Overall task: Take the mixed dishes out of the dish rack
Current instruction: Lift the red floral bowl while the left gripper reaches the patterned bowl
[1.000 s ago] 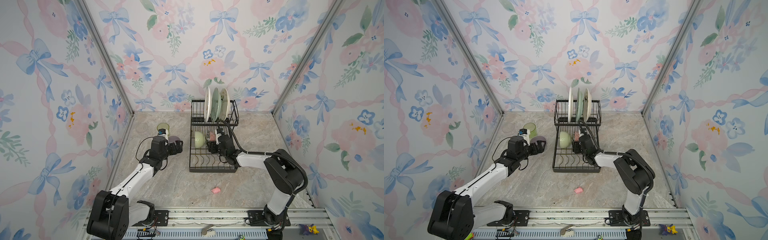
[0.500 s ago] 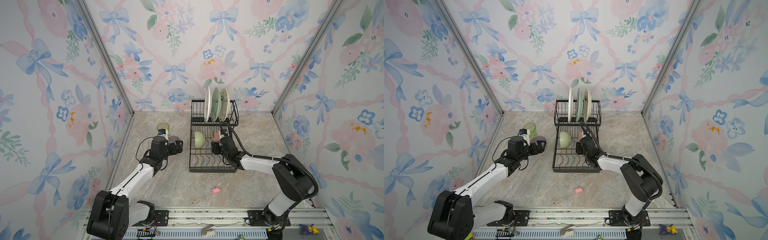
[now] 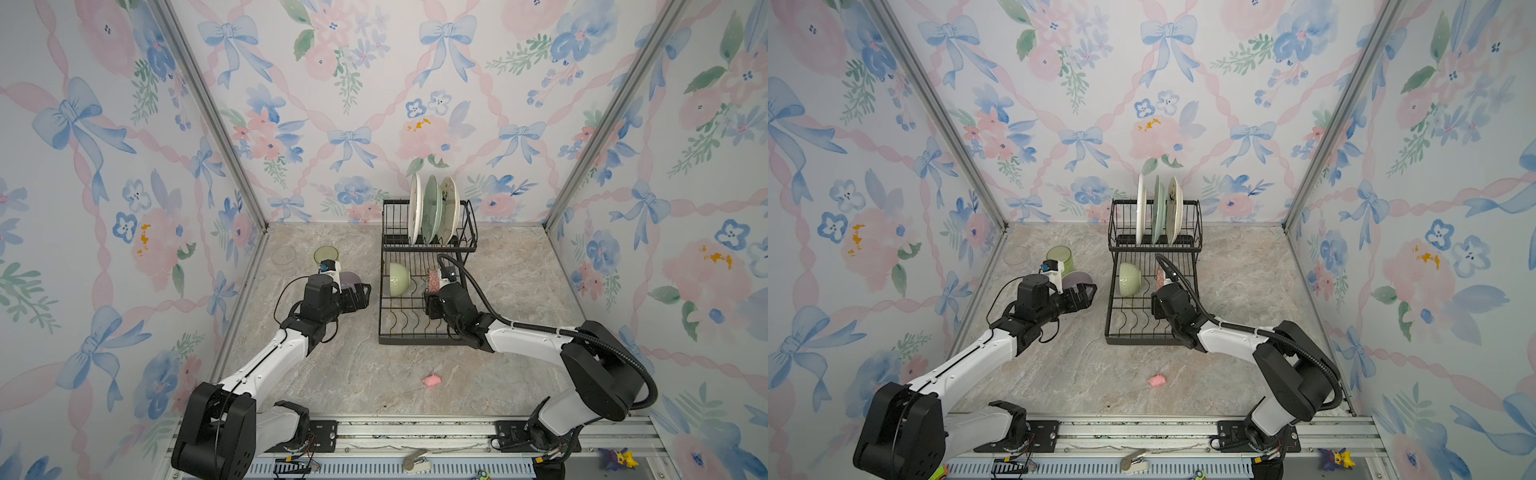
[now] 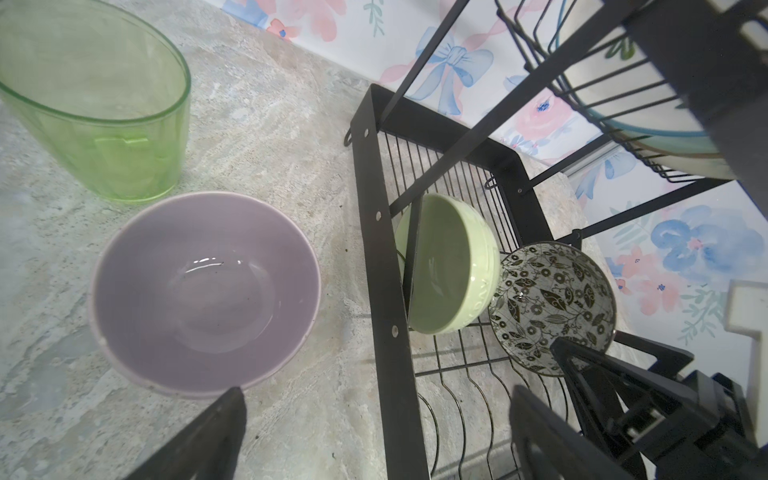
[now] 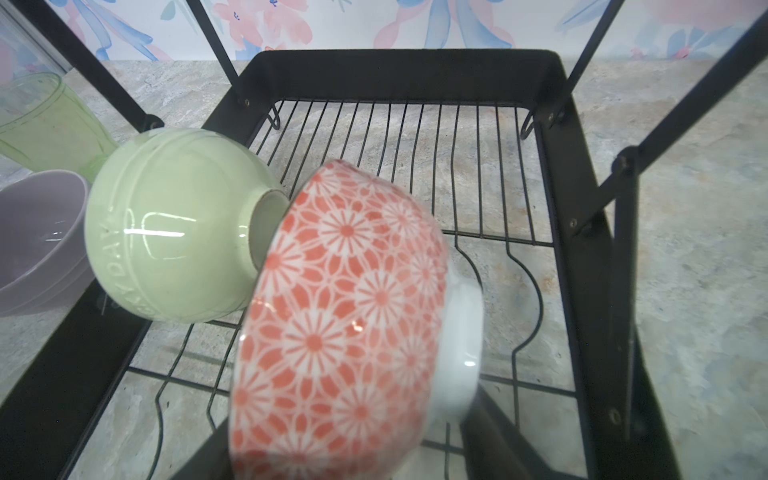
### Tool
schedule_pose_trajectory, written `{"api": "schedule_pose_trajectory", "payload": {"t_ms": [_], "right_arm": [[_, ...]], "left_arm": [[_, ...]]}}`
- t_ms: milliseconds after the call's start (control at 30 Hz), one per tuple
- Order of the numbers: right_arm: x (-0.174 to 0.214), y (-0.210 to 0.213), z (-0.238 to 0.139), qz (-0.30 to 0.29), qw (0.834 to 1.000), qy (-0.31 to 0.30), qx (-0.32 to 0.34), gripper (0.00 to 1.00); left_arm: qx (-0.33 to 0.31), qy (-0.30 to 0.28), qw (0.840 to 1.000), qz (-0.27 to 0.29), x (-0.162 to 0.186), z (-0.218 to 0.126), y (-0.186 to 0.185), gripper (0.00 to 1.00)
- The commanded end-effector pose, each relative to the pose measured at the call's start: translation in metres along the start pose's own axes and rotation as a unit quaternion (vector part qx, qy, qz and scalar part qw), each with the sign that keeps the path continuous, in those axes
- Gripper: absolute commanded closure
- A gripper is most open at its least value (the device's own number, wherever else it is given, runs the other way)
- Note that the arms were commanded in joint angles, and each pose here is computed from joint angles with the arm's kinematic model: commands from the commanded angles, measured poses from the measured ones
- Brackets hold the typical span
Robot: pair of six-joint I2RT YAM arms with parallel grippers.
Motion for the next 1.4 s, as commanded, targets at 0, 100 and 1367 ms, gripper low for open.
{"api": "schedule_pose_trajectory", "payload": {"t_ms": [0, 100, 1367], "right_arm": [[-0.008, -0.001, -0.016, 0.023, 0.999, -0.041, 0.004, 0.56], [-0.003, 0.000, -0.026, 0.031, 0.998, -0.047, -0.005, 0.56], [-0.035, 0.024, -0.078, 0.187, 0.965, -0.065, -0.173, 0.59]], "left_arm": [[0.025, 0.010, 1.000, -0.007, 0.003, 0.005, -0.005, 0.02], [0.035, 0.024, 0.999, -0.011, 0.007, 0.009, -0.009, 0.02], [0.124, 0.085, 0.988, 0.021, 0.023, 0.055, -0.084, 0.02]]}}
Point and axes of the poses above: each gripper's point midway between its finger pads, its own z axis out along the fingers, its own y axis along the line the jaws close on, x = y × z, the point moved 9 cm from there along -z, back along the fingers, and after that the axes turned 5 degrees about z, right-handed, at the moved point
